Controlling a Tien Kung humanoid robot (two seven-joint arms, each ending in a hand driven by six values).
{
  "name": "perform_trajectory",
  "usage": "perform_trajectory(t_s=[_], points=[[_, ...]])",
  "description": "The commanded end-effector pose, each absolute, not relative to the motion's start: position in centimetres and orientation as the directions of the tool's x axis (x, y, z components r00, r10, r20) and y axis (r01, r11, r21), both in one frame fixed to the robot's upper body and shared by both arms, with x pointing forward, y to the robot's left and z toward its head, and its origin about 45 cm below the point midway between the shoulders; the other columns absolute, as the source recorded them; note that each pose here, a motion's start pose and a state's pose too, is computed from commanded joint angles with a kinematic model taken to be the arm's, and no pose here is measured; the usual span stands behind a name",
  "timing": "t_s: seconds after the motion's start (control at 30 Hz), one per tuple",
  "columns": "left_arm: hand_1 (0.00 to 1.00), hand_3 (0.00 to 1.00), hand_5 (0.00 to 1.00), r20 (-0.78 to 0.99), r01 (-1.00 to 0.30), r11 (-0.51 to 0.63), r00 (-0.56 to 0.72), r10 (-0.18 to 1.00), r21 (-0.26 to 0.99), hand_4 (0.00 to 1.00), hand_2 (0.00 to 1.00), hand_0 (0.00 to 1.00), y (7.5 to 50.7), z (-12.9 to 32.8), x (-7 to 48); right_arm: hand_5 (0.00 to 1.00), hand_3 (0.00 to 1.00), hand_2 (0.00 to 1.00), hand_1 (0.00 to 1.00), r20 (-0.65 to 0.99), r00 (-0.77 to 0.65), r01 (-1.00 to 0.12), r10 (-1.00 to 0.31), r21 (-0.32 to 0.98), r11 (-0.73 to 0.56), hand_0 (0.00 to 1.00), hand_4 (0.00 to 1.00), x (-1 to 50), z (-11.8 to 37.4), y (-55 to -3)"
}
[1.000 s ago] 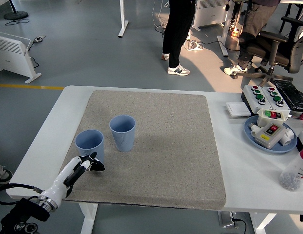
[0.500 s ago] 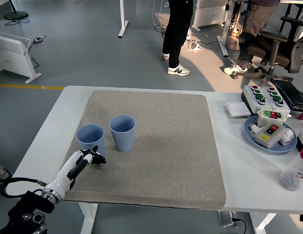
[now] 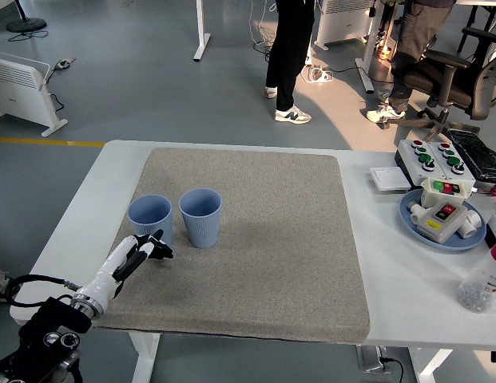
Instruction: Push cup pick cup insert cup
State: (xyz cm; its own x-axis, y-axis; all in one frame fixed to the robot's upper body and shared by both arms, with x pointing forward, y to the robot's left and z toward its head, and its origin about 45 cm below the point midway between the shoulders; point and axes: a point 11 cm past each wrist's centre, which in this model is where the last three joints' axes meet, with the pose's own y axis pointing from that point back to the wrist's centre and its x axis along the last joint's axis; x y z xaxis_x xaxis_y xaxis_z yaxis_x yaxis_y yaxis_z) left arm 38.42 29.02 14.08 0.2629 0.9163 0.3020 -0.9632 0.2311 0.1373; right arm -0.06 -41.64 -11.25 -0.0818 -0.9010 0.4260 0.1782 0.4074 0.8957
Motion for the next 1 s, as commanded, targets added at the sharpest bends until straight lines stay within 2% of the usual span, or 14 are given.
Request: perform_trajectory(t_s=[1.0], points=[[0.579, 0.442, 0.998, 0.313, -0.979, 0.183, 0.203, 0.928, 0.091, 0.604, 0.487, 0.671, 28.3, 14.7, 42.3, 0.843, 0.563, 0.567, 0.509, 0.420, -0.065, 0.160, -0.905, 0.900, 0.406, 0.529, 0.117, 0.8, -11.3, -41.4]])
